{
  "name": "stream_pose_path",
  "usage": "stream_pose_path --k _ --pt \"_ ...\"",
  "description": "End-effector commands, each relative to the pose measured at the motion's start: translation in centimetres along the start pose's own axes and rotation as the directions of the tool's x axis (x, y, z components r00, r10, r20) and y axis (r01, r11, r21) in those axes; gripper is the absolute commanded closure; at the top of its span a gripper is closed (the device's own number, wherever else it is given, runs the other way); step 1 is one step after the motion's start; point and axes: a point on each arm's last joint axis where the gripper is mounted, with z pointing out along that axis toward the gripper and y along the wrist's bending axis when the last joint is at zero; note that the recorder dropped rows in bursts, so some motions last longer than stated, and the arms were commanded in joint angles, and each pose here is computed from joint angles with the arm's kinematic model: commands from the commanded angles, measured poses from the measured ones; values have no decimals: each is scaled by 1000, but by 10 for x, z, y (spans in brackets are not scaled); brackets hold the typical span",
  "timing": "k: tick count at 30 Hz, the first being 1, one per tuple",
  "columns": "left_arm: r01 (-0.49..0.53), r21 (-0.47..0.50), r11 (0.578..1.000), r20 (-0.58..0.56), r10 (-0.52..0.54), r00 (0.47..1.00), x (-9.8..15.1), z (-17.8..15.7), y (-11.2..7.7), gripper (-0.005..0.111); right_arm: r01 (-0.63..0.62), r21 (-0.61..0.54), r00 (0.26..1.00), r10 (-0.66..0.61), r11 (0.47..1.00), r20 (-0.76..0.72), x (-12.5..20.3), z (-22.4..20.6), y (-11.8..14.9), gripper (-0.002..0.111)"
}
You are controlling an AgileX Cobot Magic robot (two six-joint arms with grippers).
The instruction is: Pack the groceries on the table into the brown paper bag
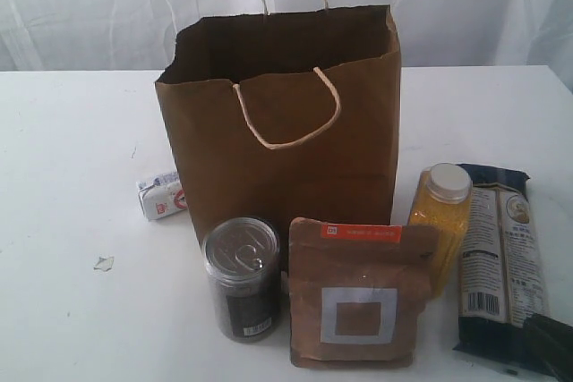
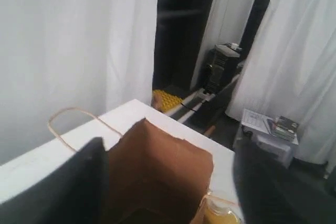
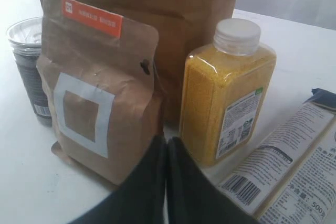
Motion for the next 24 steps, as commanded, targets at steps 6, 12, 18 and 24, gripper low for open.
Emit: stream_pose_path --k 6,12,18,24 --pt "-110 -50 993 120 115 986 -12 -55 -74 39 7 4 1000 -7 1000 8 1 0 0 108" --pt "-56 -49 997 90 60 994 24 -60 -81 35 7 4 1000 -7 1000 8 1 0 0 108" --pt "-41 -48 998 82 45 996 54 -69 -96 31 7 4 1000 -7 1000 8 1 0 0 108" --pt "-62 -28 998 91 64 994 69 -77 -112 13 7 4 1000 -7 1000 8 1 0 0 108"
